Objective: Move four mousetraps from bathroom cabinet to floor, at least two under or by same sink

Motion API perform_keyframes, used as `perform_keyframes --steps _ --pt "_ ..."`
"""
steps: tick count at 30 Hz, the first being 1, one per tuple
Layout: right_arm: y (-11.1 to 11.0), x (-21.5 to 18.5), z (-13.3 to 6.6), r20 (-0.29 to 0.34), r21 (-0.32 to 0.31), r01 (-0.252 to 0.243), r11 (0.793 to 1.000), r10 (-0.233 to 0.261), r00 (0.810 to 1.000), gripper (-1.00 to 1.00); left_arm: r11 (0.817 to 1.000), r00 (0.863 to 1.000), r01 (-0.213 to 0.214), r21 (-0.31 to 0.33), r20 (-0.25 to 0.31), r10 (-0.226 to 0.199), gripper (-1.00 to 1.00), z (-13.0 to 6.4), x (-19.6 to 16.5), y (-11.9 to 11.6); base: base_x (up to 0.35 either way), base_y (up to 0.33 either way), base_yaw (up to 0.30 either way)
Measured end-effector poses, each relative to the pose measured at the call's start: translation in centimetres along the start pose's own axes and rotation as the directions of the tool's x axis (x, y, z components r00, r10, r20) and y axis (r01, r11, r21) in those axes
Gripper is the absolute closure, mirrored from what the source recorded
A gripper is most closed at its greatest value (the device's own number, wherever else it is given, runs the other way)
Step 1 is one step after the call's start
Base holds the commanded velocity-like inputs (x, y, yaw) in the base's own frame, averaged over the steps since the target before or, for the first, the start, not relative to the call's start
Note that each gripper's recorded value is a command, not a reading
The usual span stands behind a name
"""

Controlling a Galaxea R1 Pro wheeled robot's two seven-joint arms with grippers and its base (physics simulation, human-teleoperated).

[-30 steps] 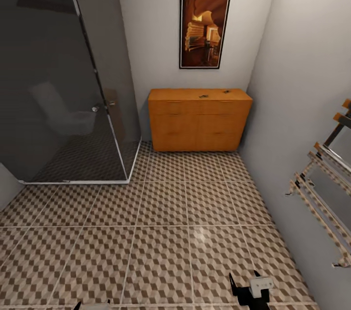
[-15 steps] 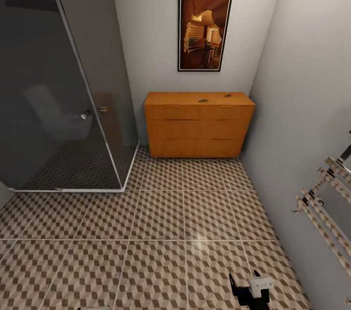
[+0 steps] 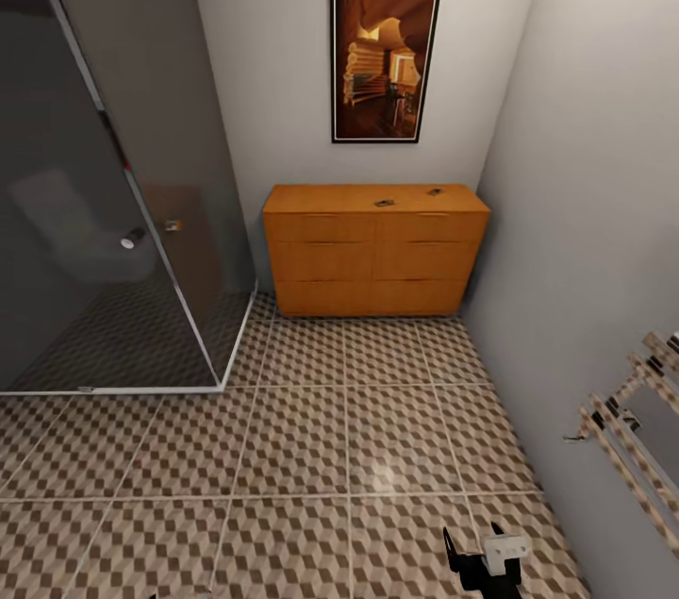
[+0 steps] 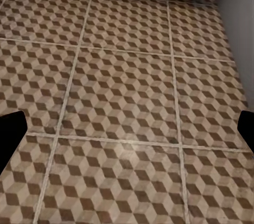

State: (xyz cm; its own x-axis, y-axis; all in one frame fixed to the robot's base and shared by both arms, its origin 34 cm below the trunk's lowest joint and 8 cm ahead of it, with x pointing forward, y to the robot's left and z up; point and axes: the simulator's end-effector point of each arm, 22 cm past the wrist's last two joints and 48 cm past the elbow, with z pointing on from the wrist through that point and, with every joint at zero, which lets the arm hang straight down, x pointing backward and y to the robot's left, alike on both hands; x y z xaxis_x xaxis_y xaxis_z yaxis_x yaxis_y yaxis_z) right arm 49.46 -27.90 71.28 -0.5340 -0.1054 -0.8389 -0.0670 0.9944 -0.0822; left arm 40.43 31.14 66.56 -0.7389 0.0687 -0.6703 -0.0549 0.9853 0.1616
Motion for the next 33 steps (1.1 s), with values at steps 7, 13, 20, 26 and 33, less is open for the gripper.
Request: perform_keyframes --steps 7,13,20,26,33 --pt "0.00 0.00 0.00 0.000 0.000 0.000 1.000 0.000 1.000 -1.00 1.000 1.000 0.000 0.000 0.000 0.000 -1.00 0.00 -0.01 0.01 0.312 -0.002 -0.052" --pt "-0.02 0.01 0.00 0.000 0.001 0.000 1.000 0.000 1.000 -1.00 1.000 1.000 0.000 0.000 0.001 0.000 -1.00 0.00 -0.02 0.01 0.312 0.000 -0.010" --pt "-0.02 0.00 0.00 0.000 0.001 0.000 1.000 0.000 1.000 -1.00 1.000 1.000 0.000 -0.001 0.000 0.000 -1.00 0.00 0.00 0.01 0.312 0.000 -0.001" --pt "-0.02 -0.01 0.01 0.000 0.001 0.000 1.000 0.000 1.000 -1.00 1.000 1.000 0.000 -0.001 0.000 0.000 -1.00 0.00 0.01 0.01 0.312 0.000 0.000" --pt "-0.01 0.00 0.00 0.000 0.001 0.000 1.000 0.000 1.000 -1.00 1.000 1.000 0.000 -0.001 0.000 0.000 -1.00 0.00 0.01 0.02 0.312 0.000 0.000"
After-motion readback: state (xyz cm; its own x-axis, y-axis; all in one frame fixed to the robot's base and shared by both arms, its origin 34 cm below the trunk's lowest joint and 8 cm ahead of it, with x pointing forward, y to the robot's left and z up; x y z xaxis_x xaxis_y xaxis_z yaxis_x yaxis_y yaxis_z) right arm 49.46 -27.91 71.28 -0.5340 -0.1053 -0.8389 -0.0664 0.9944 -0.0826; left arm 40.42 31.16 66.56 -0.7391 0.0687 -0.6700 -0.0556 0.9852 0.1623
